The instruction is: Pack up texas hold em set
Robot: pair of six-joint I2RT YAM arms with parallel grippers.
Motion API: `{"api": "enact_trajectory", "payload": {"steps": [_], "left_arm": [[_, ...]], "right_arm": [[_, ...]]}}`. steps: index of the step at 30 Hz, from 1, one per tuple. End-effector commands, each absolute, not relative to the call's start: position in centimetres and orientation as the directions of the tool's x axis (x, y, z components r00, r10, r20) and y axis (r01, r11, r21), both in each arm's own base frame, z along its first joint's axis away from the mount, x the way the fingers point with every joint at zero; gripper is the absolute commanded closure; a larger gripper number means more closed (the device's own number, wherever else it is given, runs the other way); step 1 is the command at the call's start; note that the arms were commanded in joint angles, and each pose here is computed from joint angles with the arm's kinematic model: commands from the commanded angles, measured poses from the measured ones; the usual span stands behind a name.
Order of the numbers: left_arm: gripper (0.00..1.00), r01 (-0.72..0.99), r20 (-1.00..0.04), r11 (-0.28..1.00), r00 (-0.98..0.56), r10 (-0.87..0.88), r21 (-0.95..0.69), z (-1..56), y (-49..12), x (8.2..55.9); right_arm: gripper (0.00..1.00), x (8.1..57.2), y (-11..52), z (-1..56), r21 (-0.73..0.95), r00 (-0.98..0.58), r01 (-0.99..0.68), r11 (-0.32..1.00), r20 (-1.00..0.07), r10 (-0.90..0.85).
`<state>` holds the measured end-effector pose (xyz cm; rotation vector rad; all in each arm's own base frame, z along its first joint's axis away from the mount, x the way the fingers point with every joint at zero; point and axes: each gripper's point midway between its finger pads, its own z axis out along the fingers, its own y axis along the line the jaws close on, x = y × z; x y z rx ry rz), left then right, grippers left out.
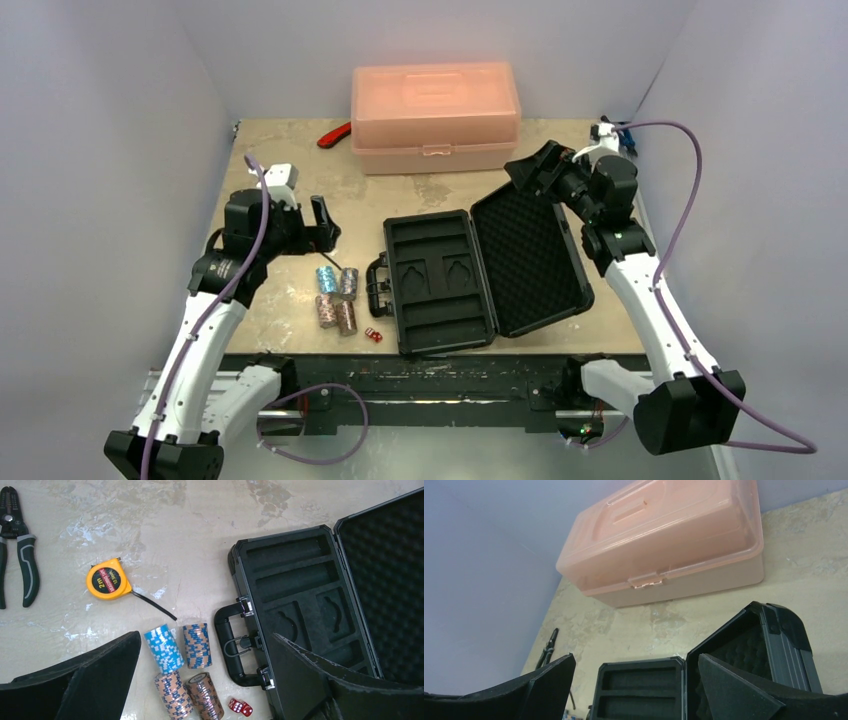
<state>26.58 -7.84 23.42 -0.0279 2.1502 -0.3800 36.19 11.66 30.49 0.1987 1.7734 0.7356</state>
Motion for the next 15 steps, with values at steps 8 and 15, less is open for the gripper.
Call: {"api": "enact_trajectory", "payload": {"steps": [8,15], "left_arm": [[0.00,0.147,-0.825,0.966,-0.556,-0.099,-0.215,23.9,-8.2,26.3],[0.00,0.128,-0.823,0.973,-0.562,-0.087,-0.190,23.7,-7.9,26.0]], "right_arm": [[0.01,35.0,14.7,29.5,0.489,-0.453,-0.226,0.842,-0.818,0.354],[0.01,34.5,16.6,28.7,0.484,-0.499,-0.286,0.827,-0.812,0.303]]}}
